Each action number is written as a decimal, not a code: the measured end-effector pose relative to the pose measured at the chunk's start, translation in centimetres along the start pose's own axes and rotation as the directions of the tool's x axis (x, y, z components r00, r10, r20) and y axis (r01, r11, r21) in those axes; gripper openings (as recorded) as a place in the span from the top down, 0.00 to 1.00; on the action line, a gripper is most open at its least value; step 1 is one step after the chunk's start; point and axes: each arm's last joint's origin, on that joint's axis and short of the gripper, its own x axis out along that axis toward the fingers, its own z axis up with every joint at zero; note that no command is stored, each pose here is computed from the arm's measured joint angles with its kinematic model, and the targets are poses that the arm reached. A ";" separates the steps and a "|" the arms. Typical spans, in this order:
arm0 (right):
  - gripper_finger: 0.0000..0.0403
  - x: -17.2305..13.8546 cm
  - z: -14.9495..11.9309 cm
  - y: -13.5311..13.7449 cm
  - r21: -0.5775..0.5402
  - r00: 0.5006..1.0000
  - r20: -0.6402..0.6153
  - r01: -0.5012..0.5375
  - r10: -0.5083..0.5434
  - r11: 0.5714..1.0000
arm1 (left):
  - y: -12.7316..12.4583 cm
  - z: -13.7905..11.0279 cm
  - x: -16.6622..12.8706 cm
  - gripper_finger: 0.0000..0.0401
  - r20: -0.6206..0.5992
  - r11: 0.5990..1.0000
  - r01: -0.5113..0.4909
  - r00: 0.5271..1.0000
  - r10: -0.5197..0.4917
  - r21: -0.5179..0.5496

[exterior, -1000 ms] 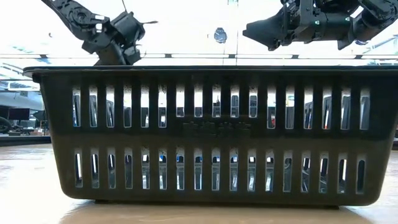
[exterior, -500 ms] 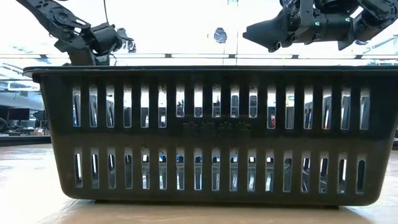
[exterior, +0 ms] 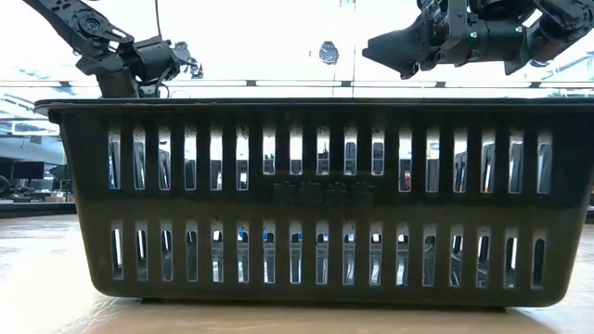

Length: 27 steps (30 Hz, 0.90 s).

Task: Sort spring keychains into baskets
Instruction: Put the orange spring keychain into the blue basket

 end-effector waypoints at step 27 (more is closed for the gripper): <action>0.61 0.0 0.0 0.0 -0.020 1.000 0.001 0.000 0.000 1.000 | 0.2 -1.3 2.9 0.98 -0.098 0.996 -0.083 0.992 0.084 0.009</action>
